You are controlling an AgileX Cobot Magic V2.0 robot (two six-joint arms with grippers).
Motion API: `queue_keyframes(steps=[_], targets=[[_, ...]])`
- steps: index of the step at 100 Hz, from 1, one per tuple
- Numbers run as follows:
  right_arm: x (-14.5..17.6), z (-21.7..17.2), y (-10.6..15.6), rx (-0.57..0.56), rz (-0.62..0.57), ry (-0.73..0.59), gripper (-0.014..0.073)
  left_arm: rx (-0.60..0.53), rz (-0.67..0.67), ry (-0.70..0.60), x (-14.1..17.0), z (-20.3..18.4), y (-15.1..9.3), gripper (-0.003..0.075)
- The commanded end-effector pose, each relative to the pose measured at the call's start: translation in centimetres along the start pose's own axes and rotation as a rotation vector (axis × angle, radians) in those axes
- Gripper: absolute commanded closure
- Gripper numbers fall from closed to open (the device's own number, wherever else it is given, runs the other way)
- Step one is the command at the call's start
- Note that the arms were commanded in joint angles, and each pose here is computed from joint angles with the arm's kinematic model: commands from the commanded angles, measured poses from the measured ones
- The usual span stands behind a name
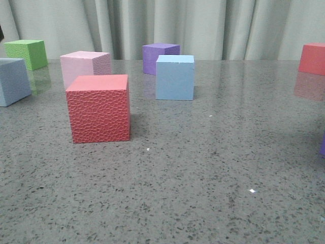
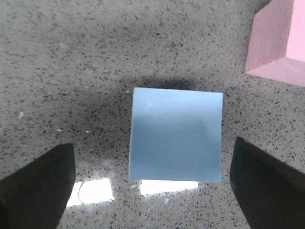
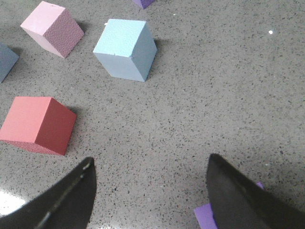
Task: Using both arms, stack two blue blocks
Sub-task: 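Lower the left gripper onto the other light blue cube and grasp it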
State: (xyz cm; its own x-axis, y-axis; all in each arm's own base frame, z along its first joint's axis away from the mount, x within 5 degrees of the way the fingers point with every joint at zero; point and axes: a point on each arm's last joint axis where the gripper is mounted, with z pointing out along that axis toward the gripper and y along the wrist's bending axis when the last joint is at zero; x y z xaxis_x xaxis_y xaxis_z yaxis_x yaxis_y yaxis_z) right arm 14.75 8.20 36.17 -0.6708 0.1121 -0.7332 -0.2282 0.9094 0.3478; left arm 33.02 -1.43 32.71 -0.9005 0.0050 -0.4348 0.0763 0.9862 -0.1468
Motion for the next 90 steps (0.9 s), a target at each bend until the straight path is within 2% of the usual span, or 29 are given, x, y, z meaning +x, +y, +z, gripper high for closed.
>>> queue_keyframes(steps=[1,38,64,74,90], targets=[[-1.1,-0.9,0.4,-0.031,-0.018,-0.091,0.0102,0.028,0.024,-0.088,-0.9,-1.5,-1.0,0.0092],[-1.1,-0.9,0.4,-0.026,-0.023,-0.091,0.0102,0.032,0.007,-0.017,-1.4,2.2,-0.6,0.0092],[-1.0,-0.9,0.3,-0.021,-0.028,-0.09,0.0102,0.032,0.002,0.006,-1.5,3.2,-0.4,0.0094],[-1.0,-0.9,0.3,-0.018,-0.029,-0.087,0.0102,0.032,0.002,0.006,-1.5,3.2,-0.4,0.0143],[-1.0,-0.9,0.2,-0.006,-0.04,-0.085,0.0102,0.032,0.002,0.008,-1.5,3.2,-0.4,0.029]])
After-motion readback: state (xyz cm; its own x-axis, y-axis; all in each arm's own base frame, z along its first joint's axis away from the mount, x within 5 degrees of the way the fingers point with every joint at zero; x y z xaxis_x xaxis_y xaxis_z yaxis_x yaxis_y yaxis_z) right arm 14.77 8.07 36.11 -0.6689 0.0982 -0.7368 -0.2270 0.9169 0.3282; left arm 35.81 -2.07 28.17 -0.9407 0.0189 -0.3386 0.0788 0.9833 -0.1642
